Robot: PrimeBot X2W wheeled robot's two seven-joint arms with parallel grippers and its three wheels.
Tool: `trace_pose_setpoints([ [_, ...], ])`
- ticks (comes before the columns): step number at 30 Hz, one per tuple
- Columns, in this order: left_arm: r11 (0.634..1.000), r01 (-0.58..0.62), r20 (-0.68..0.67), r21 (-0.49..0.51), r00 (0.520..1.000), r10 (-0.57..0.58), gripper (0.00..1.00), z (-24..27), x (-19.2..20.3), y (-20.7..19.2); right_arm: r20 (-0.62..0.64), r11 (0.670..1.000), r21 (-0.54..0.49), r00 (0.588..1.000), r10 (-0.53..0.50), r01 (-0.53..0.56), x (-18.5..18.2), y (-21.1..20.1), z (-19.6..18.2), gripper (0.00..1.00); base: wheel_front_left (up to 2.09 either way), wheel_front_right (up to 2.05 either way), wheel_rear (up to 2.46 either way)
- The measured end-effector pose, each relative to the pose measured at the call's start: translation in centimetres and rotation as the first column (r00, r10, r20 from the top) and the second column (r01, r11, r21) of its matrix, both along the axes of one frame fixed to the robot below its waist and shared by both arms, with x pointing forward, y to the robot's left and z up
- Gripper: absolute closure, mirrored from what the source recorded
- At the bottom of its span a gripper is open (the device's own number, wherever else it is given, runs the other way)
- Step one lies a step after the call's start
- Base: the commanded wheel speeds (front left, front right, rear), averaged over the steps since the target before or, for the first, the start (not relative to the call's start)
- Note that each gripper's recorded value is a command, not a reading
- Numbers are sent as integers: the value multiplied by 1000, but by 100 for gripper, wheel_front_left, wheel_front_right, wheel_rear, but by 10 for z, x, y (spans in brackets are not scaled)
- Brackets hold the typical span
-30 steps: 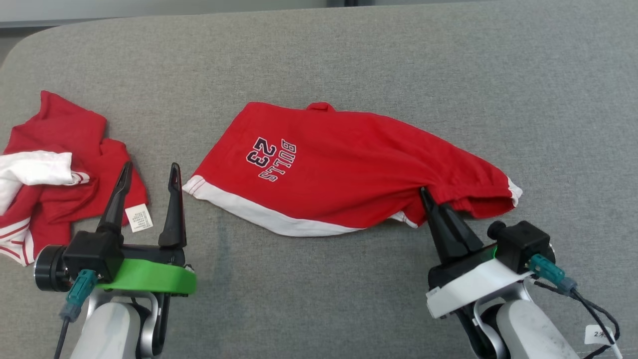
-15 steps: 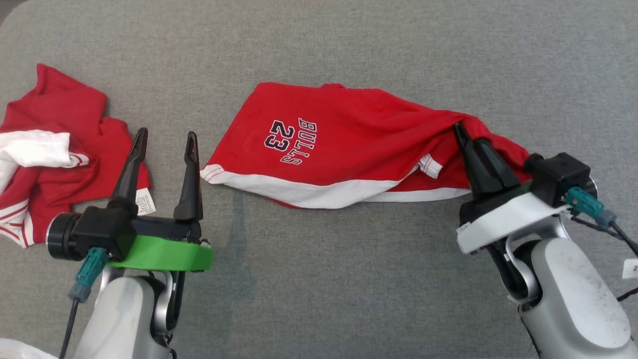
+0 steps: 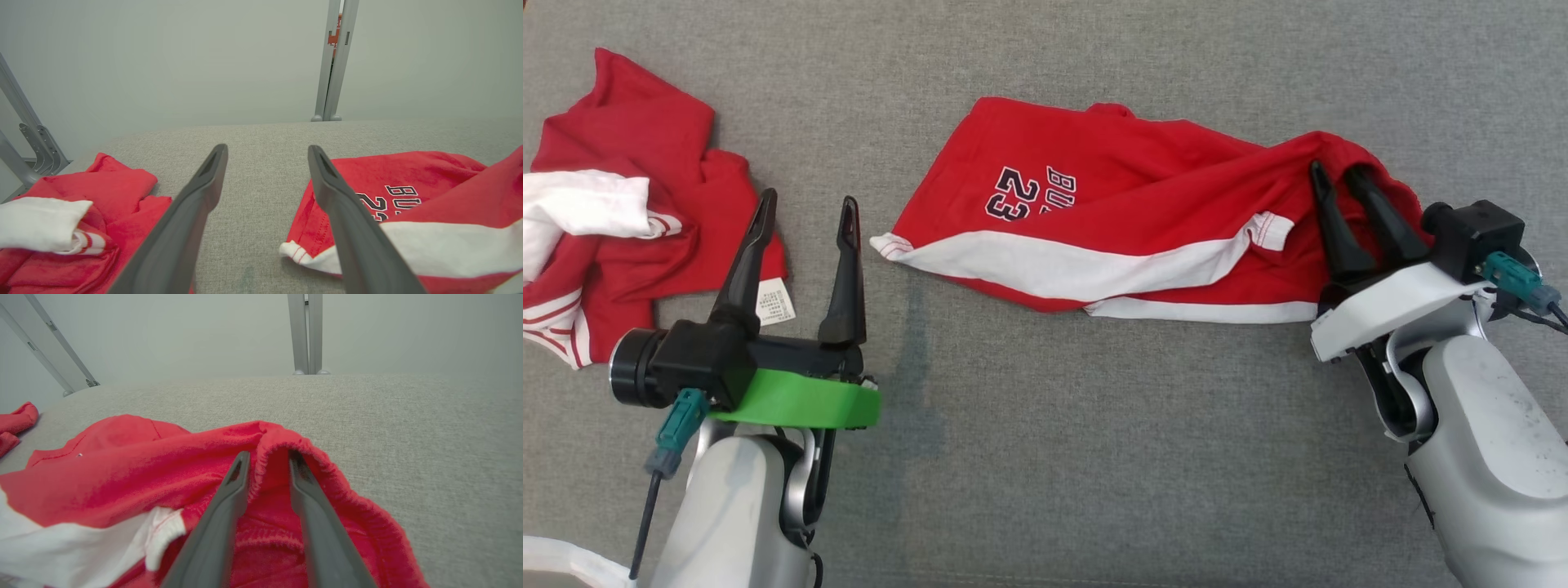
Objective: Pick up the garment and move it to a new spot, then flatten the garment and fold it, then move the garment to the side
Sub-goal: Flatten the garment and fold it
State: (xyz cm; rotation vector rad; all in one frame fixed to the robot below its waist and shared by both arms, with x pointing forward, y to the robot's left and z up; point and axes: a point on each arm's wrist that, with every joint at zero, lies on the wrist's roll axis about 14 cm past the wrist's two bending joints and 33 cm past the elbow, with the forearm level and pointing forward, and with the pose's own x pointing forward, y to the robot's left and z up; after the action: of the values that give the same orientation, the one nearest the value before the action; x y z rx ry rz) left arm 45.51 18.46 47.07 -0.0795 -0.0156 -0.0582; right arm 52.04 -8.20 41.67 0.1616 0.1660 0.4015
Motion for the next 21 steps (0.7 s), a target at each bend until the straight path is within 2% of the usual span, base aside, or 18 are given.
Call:
trace_pose_setpoints([
  [6,1000,-2,8,5,1000,2,0,5,-5,1,41,998,6,997,-60,60,-16,-19,9,0,0,0,0],
  [14,1000,10,6,3,1000,-10,0,9,-22,-3,196,989,6,970,-144,145,-46,-46,66,0,0,0,0],
  [21,1000,30,3,5,1000,-30,0,12,-37,-9,215,982,-12,960,-181,188,-80,-56,89,0,0,0,0],
])
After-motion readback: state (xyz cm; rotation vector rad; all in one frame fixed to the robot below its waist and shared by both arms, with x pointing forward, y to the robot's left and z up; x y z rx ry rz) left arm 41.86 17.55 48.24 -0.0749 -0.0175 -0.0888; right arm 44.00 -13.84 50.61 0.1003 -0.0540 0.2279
